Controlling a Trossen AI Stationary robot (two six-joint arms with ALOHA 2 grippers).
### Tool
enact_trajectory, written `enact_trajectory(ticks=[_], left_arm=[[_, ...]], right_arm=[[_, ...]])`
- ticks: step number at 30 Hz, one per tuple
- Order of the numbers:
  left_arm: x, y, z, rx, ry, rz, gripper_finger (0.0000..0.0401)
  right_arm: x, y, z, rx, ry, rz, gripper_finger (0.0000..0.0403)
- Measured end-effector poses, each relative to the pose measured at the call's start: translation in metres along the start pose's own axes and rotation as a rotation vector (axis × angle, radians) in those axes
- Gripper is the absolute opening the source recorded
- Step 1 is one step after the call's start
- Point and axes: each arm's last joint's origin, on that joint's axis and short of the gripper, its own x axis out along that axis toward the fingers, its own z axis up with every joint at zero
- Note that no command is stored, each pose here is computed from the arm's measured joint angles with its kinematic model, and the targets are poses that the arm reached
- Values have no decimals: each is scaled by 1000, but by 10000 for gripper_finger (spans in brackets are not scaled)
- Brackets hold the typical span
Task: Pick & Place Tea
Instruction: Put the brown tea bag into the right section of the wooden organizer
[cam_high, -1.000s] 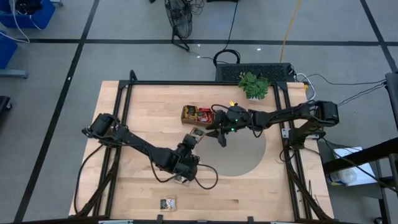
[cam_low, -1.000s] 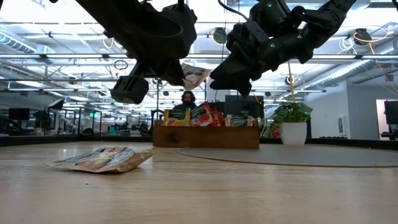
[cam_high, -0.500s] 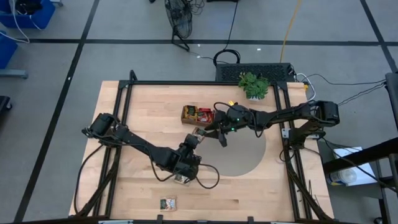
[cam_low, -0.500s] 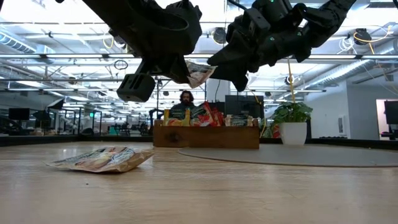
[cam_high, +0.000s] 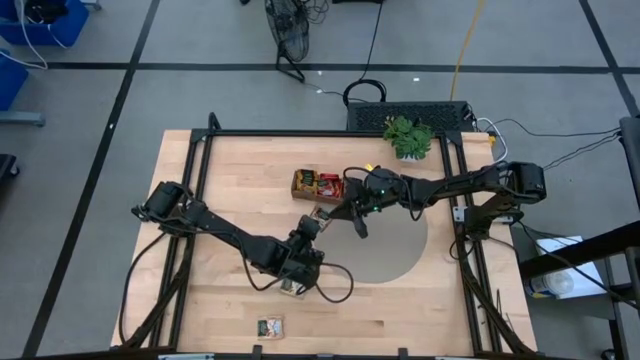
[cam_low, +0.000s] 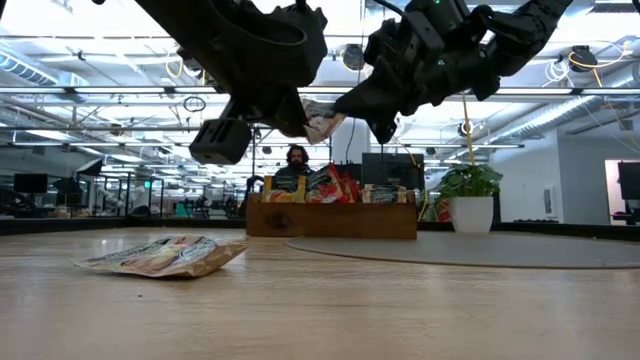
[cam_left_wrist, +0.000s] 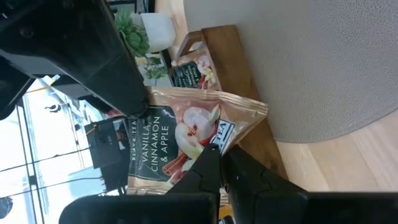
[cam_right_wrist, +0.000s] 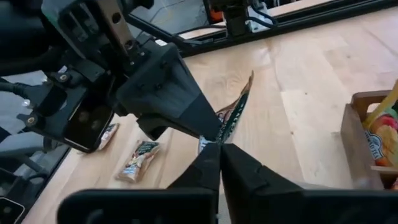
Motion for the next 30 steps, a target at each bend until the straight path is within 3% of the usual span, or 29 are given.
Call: enact_trajectory(ticks=[3,7,13,17,20,24,30], left_arm=[[0,0,0,-30,-10,-12,16],[0,2,4,-218,-47,-17,52],[-5,13,5,-483,-130,-98,188],[-17,34,-3,-711,-185,-162,276],[-32,53,-15,-835,-218,-216,319],[-44,64,-38,-916,-170,-261,344],[-47,51,-67,-989,-120,-272,348]], right_arm=[[0,0,-1,-11,10,-3,1],[0,0,-1,-31,14,-4,0],[0,-3,-2,-77,6,-107,0],[-1,-6,-1,-102,2,-168,0],[-6,-4,0,-122,12,-197,0],[-23,7,7,-225,56,-353,0],[-57,26,14,-345,137,-626,0]])
